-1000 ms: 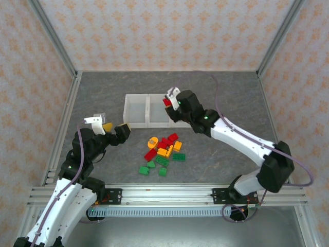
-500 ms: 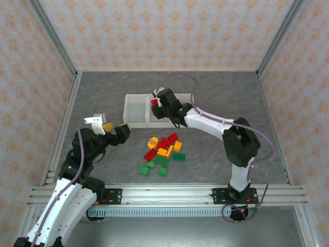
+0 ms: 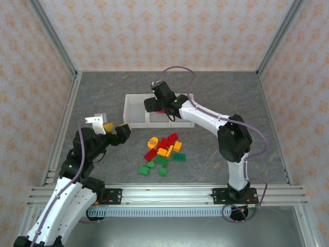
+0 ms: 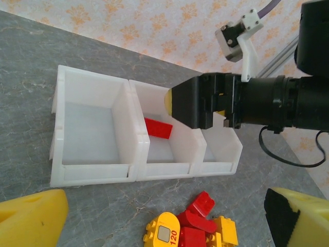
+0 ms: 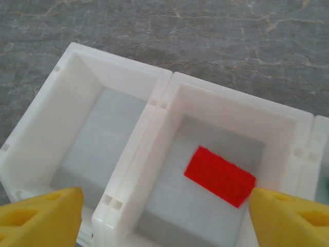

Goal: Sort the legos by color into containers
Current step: Place the lego in the container, then pick up the lego from the bottom-center of the table.

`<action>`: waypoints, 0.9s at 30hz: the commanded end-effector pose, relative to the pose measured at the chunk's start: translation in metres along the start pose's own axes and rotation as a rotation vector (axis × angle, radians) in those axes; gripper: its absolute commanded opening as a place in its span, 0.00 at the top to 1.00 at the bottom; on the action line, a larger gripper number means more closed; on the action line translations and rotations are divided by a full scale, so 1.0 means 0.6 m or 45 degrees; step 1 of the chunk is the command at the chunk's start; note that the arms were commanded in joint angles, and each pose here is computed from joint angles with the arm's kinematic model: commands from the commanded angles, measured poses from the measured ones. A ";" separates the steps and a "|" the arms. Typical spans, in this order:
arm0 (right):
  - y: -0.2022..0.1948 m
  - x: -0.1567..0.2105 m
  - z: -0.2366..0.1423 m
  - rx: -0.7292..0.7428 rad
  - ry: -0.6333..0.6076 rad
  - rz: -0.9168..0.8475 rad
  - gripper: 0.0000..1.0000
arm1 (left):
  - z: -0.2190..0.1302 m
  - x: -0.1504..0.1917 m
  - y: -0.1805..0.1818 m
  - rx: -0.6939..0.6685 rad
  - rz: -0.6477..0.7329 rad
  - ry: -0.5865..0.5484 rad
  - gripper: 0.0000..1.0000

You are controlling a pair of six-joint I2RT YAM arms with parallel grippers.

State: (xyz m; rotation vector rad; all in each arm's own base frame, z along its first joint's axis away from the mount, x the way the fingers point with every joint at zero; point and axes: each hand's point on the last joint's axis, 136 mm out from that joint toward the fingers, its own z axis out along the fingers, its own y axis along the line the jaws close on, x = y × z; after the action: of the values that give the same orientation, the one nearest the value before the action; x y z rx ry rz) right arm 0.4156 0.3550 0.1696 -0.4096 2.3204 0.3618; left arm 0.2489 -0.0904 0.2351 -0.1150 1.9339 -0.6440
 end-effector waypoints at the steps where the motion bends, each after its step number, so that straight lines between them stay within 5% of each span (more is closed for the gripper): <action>1: -0.029 -0.003 -0.045 0.110 0.045 0.124 0.11 | 0.004 0.000 -0.007 0.033 0.023 -0.003 0.01; 7: -0.024 0.057 -0.115 -0.037 0.166 0.327 0.00 | 0.005 0.000 -0.001 0.009 0.019 -0.001 0.01; 17: -0.087 0.262 -0.156 0.103 0.258 0.901 0.07 | 0.005 -0.001 0.003 -0.008 0.015 -0.005 0.01; 27: -0.111 0.318 -0.137 0.311 0.300 0.901 0.15 | 0.004 -0.002 -0.001 0.006 0.018 -0.007 0.01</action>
State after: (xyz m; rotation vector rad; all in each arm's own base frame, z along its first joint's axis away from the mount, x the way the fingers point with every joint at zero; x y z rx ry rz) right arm 0.2482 0.2286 0.0739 0.4722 2.7060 0.4077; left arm 0.2510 -0.0900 0.2311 -0.1220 1.9493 -0.6363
